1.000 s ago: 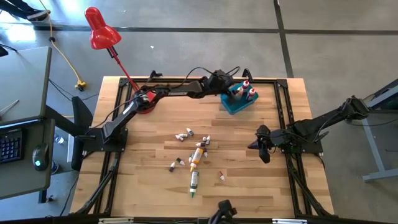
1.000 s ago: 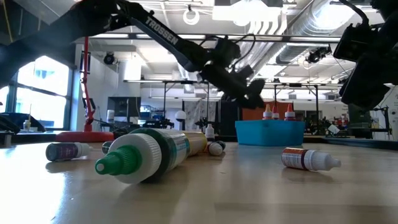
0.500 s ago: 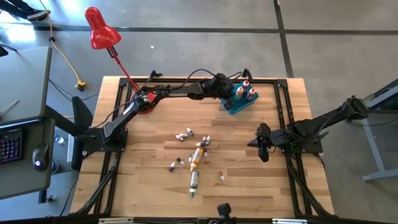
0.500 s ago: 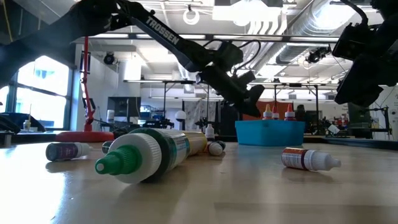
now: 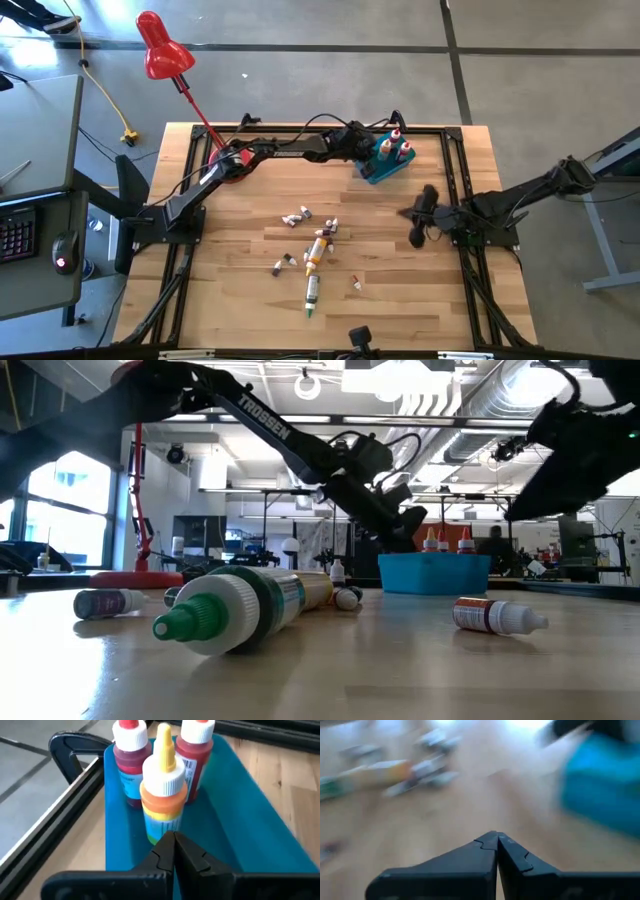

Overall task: Pick & Place food coloring
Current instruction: Move the blue bin to the center of the table

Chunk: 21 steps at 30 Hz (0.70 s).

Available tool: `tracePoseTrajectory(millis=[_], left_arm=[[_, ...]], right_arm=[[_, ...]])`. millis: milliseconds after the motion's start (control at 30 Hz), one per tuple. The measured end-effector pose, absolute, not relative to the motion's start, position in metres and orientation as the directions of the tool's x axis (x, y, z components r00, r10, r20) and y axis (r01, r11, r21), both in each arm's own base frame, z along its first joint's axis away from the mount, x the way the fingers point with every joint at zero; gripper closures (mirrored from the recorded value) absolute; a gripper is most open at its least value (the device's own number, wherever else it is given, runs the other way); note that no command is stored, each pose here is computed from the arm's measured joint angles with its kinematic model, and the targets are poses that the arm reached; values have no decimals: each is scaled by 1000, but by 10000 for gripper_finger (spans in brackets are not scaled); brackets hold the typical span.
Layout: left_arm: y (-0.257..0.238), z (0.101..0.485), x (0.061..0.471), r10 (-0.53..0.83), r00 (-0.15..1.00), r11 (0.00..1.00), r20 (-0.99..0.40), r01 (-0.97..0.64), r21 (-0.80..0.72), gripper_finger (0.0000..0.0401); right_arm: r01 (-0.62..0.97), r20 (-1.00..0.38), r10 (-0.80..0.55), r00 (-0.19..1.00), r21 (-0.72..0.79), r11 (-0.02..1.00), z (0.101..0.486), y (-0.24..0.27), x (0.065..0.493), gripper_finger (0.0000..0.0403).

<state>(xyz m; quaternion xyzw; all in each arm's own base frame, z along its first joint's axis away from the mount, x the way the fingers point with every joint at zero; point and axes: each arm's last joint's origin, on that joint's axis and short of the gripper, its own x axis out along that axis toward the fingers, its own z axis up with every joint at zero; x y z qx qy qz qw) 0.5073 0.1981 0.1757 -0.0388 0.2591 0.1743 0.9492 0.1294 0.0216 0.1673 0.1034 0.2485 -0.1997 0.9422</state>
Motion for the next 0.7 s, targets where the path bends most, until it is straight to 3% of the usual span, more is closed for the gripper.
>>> tracePoseTrajectory(millis=[100,200,333,700], left_arm=[[197,191,502,321,794,932,-515,-362,22,401],[193,207,493,311,765,933,-565,-358,29,401],[186,212,483,280,707,946,-649,-317,63,401],[162,301,425,217,636,974,-740,-194,119,401]], right_arm=[[604,-448,-519,729,64,794,169,10,129,403],[708,-421,-612,669,111,697,169,2,128,403],[793,-418,-691,590,138,594,167,-6,125,403],[926,-455,-809,373,241,291,166,-42,113,403]])
